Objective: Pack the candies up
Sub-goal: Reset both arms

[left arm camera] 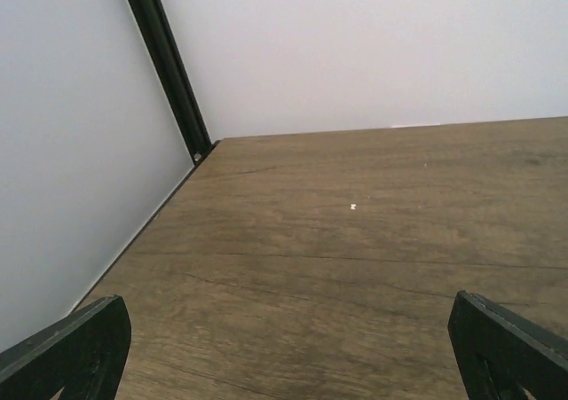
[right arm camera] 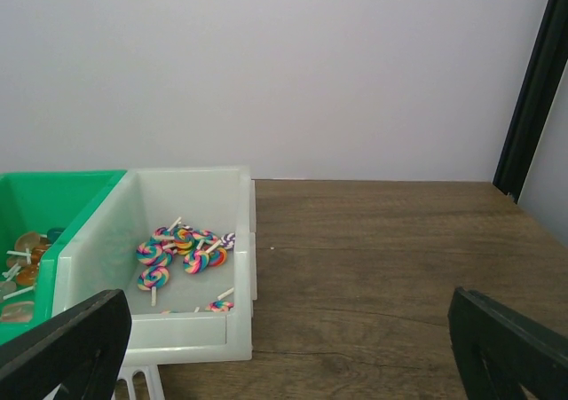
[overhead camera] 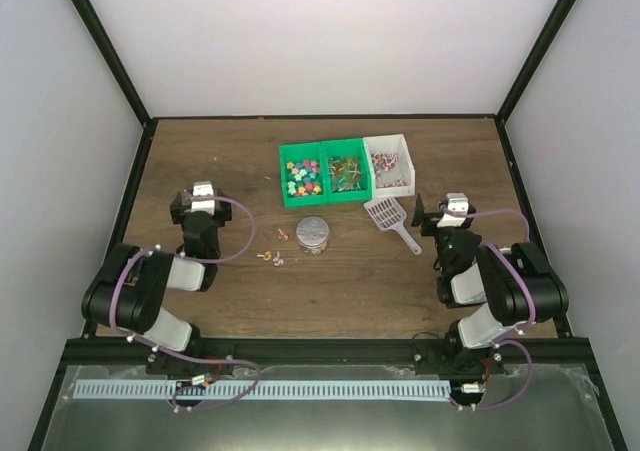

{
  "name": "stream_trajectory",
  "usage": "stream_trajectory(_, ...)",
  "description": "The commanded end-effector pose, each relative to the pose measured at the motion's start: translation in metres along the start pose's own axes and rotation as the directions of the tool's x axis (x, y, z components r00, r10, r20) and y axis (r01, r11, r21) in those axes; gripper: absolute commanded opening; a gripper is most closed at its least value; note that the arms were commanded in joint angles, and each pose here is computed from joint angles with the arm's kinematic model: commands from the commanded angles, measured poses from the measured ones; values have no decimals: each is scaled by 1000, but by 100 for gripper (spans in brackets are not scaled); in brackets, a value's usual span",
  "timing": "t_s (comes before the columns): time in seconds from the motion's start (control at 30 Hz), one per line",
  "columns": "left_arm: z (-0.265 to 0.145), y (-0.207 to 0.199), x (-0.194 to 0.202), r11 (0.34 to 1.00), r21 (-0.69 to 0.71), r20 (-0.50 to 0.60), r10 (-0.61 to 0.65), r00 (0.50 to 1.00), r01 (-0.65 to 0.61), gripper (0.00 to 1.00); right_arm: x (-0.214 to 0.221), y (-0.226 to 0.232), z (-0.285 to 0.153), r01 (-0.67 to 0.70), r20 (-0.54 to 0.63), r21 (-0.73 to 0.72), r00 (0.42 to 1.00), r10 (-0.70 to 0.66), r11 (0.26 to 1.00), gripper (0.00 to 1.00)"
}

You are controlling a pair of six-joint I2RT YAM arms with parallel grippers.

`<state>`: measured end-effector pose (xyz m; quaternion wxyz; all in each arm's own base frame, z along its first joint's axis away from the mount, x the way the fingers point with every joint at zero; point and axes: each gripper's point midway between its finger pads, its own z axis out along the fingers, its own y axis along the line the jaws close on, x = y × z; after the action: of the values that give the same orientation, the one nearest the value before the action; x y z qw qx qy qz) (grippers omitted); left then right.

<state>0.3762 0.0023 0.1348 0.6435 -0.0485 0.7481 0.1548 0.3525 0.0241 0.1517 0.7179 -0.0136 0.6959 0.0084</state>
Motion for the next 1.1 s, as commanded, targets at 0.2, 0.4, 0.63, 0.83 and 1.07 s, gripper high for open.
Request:
stream_trajectory(0.2,10,7,-3,973,196,39,-131,991,121,100,-9,-9,2,-9,29,39,1000,8,999,100)
stream_trajectory(0.4,11,6,-3,972,201,48,-131,990,119,100,-6,-6,8,2,9,24,1000,-2,1000,100)
stream_trajectory(0.63,11,7,-3,973,197,44,-133,990,122,100,-4,-9,12,-6,-5,46,1000,6,999,100)
stream_trajectory(0.83,11,7,-3,973,196,46,-132,990,121,100,-4,-9,13,-6,-7,45,1000,6,999,100)
stream_trajectory(1.07,11,7,-3,973,197,44,-133,990,122,100,-3,-8,14,-7,-10,44,1000,8,999,100)
